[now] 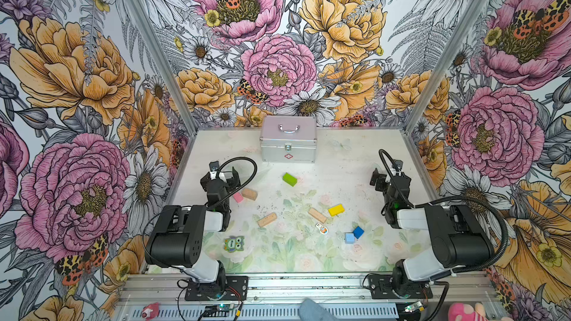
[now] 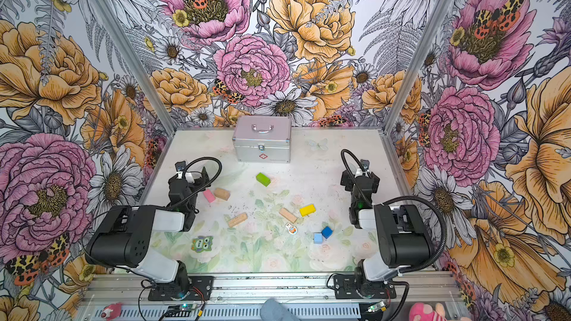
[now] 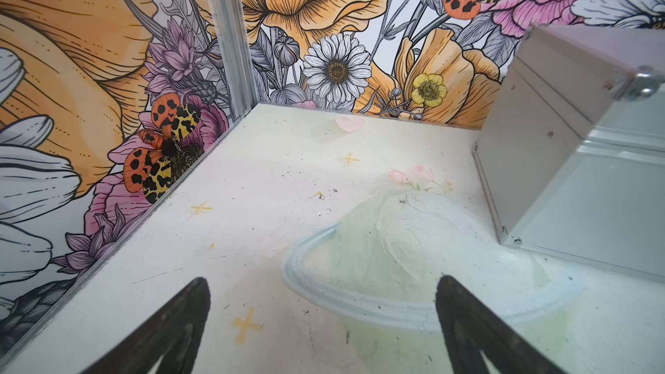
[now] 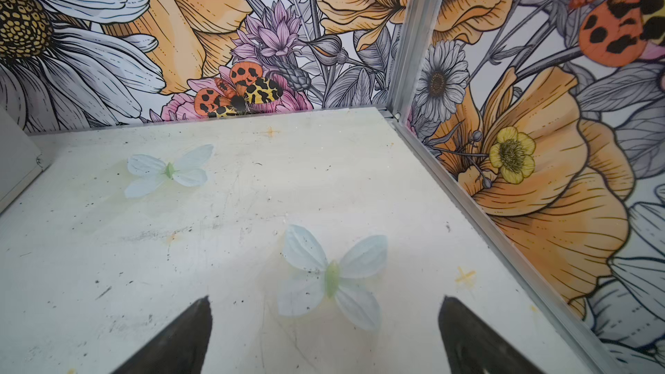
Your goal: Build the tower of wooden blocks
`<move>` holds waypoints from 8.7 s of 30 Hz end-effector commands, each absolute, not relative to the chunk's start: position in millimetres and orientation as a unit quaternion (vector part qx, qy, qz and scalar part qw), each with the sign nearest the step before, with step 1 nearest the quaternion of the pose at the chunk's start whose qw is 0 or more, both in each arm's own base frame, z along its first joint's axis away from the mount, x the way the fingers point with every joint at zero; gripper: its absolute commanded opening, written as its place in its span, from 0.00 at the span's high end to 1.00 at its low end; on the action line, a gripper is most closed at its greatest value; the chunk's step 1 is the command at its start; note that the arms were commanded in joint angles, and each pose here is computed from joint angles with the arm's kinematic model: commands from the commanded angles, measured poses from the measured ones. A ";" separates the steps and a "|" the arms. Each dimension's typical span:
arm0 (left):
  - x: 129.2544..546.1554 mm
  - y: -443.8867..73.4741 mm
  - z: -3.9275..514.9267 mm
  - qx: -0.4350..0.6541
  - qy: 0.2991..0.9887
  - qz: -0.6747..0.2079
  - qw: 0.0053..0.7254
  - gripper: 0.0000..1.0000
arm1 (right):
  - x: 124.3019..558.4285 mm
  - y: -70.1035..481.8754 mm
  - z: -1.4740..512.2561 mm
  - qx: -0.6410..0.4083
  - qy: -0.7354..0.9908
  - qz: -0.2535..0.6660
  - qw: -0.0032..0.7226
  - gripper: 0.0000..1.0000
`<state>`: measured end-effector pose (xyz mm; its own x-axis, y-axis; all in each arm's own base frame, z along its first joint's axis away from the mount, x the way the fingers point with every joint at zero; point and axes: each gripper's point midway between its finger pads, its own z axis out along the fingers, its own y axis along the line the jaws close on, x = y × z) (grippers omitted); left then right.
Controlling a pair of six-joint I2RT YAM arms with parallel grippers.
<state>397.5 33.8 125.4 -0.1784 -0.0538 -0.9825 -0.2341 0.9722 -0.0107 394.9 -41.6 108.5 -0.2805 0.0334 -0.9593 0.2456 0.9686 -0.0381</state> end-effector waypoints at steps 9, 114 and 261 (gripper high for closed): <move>401.7 28.8 131.7 -0.085 0.759 0.062 0.642 0.01 | 397.1 -39.0 113.4 0.081 0.789 -0.085 0.604 0.00; 285.7 -50.8 246.3 -0.126 0.810 -0.101 0.564 0.01 | 414.5 321.2 111.8 0.053 0.977 0.037 0.201 0.09; 342.3 -119.9 281.7 -0.071 0.811 -0.097 0.572 0.01 | 411.8 152.0 142.4 -0.080 0.974 0.055 0.204 0.37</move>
